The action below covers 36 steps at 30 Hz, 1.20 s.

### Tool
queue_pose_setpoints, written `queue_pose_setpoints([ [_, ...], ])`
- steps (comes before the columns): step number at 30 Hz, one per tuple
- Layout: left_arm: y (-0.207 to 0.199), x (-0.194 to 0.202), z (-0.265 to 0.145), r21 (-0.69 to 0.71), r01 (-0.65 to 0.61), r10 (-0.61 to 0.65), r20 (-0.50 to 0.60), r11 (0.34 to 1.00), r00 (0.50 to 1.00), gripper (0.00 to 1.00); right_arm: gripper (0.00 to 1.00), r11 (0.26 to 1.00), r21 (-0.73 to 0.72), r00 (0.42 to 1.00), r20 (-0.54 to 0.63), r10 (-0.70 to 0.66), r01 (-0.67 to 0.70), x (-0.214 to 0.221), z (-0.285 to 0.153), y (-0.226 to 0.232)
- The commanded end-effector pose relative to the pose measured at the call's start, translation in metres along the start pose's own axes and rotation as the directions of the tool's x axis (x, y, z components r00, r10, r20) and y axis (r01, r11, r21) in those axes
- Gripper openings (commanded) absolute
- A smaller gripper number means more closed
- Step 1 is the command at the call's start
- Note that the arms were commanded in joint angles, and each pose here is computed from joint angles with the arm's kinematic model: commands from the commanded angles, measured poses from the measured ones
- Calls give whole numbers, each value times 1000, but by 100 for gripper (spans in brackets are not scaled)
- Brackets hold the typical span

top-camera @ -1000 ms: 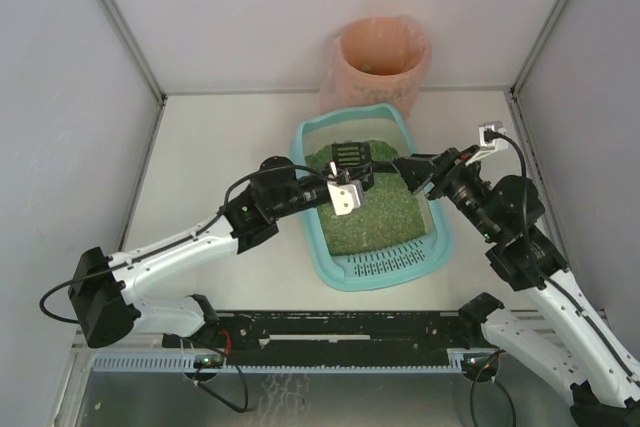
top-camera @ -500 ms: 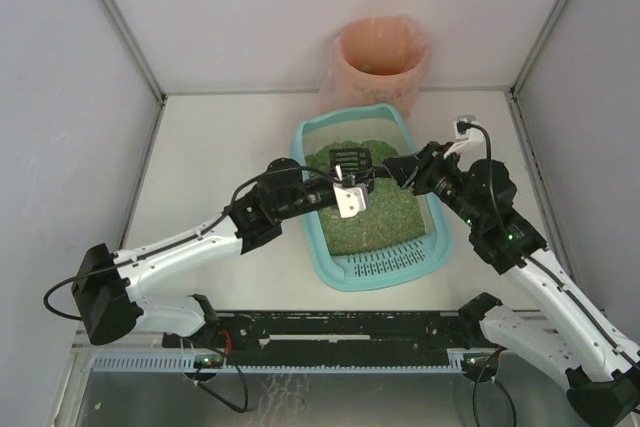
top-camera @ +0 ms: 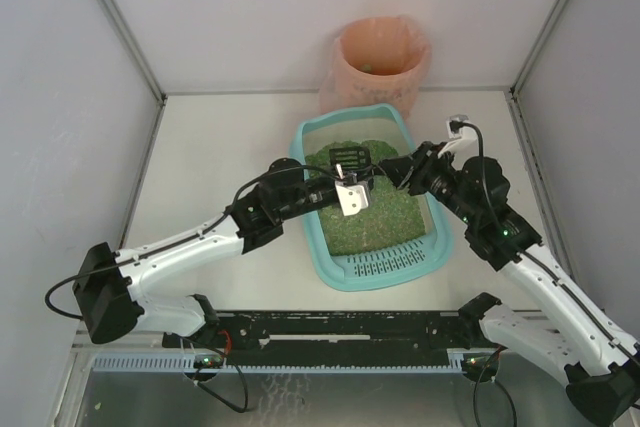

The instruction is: Clean the litter box

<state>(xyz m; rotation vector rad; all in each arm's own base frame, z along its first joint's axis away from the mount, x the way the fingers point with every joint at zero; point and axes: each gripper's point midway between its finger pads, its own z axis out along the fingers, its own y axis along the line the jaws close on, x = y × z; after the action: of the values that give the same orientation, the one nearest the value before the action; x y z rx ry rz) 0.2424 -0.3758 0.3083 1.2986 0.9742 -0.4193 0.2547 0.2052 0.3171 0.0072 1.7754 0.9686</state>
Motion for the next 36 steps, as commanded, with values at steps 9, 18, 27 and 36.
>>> queue_pose_setpoints([
  [9,24,-25,4,-74,14,-10,53,997,999,0,15,998,-67,1000,1,-14,14,-11,3,24],
  [18,26,-24,-15,-123,107,-102,50,987,994,91,0,999,20,999,30,-40,40,-21,0,13],
  [27,20,7,-74,-328,469,-493,11,820,870,100,0,981,147,992,3,-129,127,-24,-8,-13],
  [36,13,68,-148,-633,603,-835,-134,486,533,100,0,933,238,958,-162,-237,271,-12,-6,-39],
])
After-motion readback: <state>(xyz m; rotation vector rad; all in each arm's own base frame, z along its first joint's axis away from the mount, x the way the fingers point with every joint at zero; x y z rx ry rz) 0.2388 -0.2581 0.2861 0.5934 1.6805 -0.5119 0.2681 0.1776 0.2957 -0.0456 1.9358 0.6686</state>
